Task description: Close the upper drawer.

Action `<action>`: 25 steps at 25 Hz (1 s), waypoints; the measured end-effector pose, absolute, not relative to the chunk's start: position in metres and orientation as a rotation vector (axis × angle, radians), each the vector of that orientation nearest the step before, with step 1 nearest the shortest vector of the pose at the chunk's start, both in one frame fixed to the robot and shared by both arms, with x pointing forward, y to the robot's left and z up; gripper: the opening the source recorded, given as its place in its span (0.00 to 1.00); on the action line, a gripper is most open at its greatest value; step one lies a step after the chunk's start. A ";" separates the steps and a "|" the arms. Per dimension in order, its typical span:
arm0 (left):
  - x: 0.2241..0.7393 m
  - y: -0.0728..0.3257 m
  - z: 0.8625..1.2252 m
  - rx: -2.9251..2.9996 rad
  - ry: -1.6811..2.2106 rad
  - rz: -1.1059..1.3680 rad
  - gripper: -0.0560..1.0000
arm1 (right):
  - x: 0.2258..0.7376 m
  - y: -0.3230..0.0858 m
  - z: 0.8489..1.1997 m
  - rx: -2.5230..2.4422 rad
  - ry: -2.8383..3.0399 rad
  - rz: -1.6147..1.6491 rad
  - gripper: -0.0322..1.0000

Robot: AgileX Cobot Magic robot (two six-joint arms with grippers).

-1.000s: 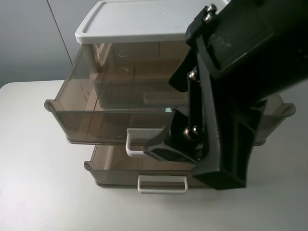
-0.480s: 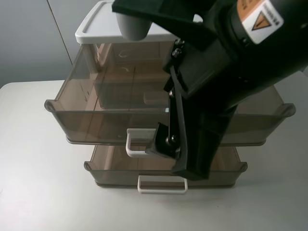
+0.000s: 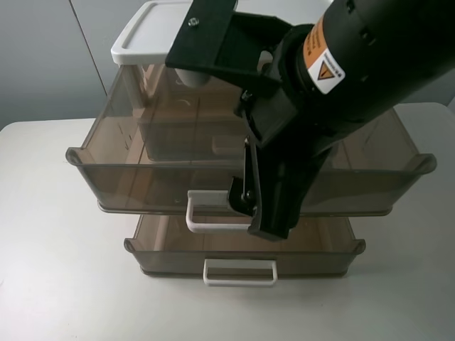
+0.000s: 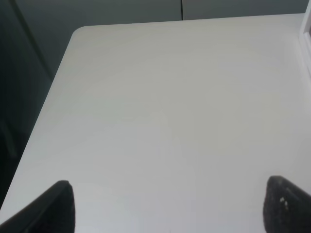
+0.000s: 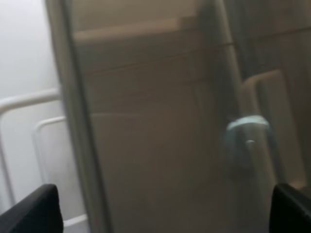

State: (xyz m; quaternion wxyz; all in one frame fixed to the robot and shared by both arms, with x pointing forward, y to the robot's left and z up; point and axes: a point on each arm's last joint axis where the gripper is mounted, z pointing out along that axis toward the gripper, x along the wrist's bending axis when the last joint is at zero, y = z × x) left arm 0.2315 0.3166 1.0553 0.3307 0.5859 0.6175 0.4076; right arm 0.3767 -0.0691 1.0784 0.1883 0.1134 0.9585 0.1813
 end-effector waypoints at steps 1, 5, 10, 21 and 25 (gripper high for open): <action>0.231 0.317 1.055 1.532 1.614 1.066 0.76 | 0.378 -0.070 1.079 0.319 2.678 0.500 0.66; 0.231 0.317 1.055 1.532 1.614 1.066 0.76 | 0.381 -0.071 1.080 0.322 2.646 0.485 0.66; 0.231 0.317 1.055 1.532 1.614 1.066 0.76 | 0.389 -0.076 1.080 0.377 2.637 0.469 0.66; 0.231 0.317 1.055 1.532 1.614 1.066 0.76 | 0.400 -0.083 1.079 0.462 2.614 0.480 0.66; 0.231 0.317 1.055 1.532 1.614 1.066 0.76 | 0.401 -0.082 1.078 0.482 2.616 0.492 0.66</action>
